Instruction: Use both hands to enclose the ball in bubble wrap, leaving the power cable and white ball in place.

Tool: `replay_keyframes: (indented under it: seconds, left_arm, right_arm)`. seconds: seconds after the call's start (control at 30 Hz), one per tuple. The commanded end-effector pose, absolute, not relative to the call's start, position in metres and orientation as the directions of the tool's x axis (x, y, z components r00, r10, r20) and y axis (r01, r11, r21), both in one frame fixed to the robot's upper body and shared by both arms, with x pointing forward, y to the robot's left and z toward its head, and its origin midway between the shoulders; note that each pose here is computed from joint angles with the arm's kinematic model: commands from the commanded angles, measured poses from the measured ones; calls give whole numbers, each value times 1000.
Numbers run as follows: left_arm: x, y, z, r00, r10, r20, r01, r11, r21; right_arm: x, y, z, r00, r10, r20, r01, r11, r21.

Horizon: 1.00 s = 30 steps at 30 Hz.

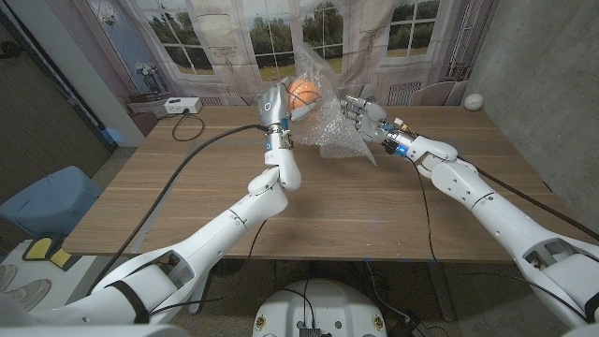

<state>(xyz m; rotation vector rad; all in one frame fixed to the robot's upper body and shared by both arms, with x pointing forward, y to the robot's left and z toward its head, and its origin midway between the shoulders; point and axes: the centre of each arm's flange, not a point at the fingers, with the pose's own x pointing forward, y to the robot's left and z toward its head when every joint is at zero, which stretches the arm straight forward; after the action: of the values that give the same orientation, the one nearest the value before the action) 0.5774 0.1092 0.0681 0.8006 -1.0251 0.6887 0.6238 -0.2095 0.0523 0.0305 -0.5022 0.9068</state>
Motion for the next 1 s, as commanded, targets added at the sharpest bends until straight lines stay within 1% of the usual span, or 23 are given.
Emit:
replay_keyframes:
  seconds: [0.03,0.13,0.23,0.33,0.43,0.47,0.57,0.63,0.7,0.87,1.0]
  left_arm:
    - [574,105,73,343,141,929,-781,592,199]
    - [568,102,80,319,143,937,-738,658,151]
    - [560,99,89,276,158,948,-698,711,85]
    - [554,96,97,213,168,962,-691,722,27]
    - [555,94,103,186,179,966,-689,725,-2]
    - [557,93,104,184,185,965,-688,726,-8]
    - [563,90,106,180,207,962,-691,723,-27]
    - [570,88,105,189,217,958,-696,718,-26]
    - [575,87,102,185,214,959,-726,688,-13]
    - [588,86,89,187,218,958,-779,626,9]
    - [599,87,77,203,231,952,-792,611,21]
  right_arm:
    - [626,-213,49,514,809,284,-801,571,-177]
    - [626,-212,52,519,809,276,-786,579,-217]
    - [625,-209,55,523,809,268,-770,584,-259]
    - [625,-203,57,499,819,284,-784,566,-253]
    - [625,-195,58,454,834,313,-813,531,-238]
    - [625,-193,58,429,842,327,-822,514,-247]
    - [625,-183,59,357,860,365,-866,451,-216]
    - [623,-177,59,301,872,385,-902,392,-181]
    - [622,-173,59,260,880,398,-921,350,-171]
    - [618,-168,58,199,889,414,-959,264,-106]
    - [621,-167,55,197,888,416,-969,241,-55]
